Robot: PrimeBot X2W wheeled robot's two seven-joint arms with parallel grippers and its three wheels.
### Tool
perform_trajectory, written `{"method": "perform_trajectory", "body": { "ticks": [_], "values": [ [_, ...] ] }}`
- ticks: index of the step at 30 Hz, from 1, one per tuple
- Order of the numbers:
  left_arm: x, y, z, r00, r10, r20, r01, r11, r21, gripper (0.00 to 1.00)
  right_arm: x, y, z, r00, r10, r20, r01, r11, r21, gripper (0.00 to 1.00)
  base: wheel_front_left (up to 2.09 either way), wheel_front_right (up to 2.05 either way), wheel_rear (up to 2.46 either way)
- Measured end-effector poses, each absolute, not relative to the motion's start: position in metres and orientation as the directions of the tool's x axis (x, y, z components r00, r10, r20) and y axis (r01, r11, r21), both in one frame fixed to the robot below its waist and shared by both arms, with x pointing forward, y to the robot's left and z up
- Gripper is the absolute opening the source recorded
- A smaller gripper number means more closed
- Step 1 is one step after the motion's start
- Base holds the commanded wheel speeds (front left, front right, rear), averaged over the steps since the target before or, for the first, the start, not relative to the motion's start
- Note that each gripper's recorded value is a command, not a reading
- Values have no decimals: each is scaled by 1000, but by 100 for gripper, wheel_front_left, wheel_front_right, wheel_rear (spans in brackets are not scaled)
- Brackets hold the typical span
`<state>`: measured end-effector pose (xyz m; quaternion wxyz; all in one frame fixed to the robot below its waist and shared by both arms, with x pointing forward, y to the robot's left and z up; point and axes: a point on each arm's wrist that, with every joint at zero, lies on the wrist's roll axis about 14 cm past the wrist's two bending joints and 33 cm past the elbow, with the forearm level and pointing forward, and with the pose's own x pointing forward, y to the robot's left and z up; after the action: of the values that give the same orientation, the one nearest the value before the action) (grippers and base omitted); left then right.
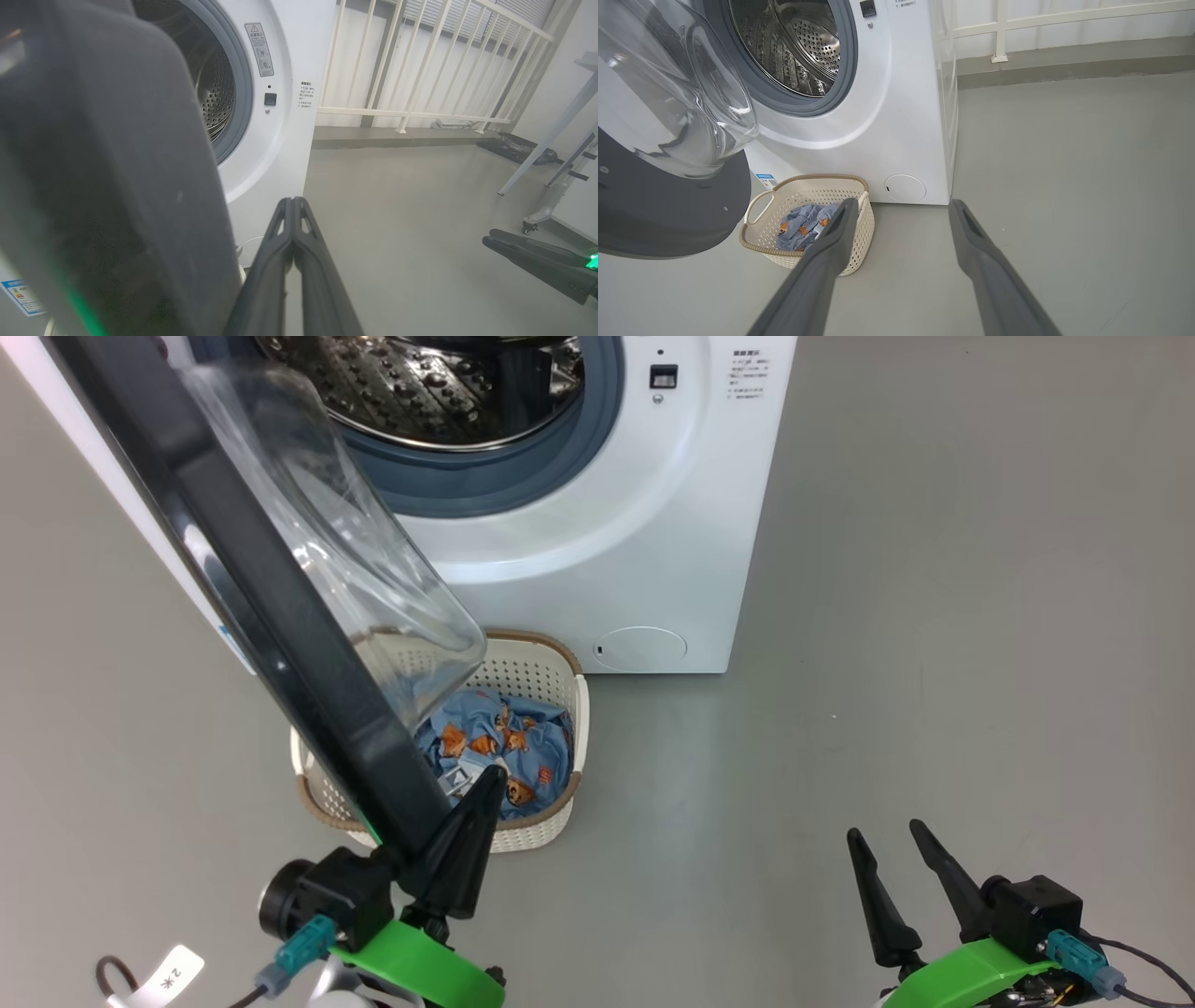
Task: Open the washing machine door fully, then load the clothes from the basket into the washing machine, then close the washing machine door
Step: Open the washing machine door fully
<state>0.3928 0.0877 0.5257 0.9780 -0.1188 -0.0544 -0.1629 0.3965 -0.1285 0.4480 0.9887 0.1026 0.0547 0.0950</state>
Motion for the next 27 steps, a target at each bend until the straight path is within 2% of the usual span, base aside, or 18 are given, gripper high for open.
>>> {"method": "perform_trajectory", "body": {
  "ticks": [20, 27],
  "values": [
    [378, 123, 519, 974, -194, 120, 213, 961, -178, 0, 401, -106, 450, 962, 259, -82, -235, 946, 225, 100, 0, 0, 0],
    [366, 146, 513, 990, -101, 100, 118, 977, -177, 0, 403, -95, 450, 954, 287, -82, -262, 936, 234, 100, 0, 0, 0]
  ]
}}
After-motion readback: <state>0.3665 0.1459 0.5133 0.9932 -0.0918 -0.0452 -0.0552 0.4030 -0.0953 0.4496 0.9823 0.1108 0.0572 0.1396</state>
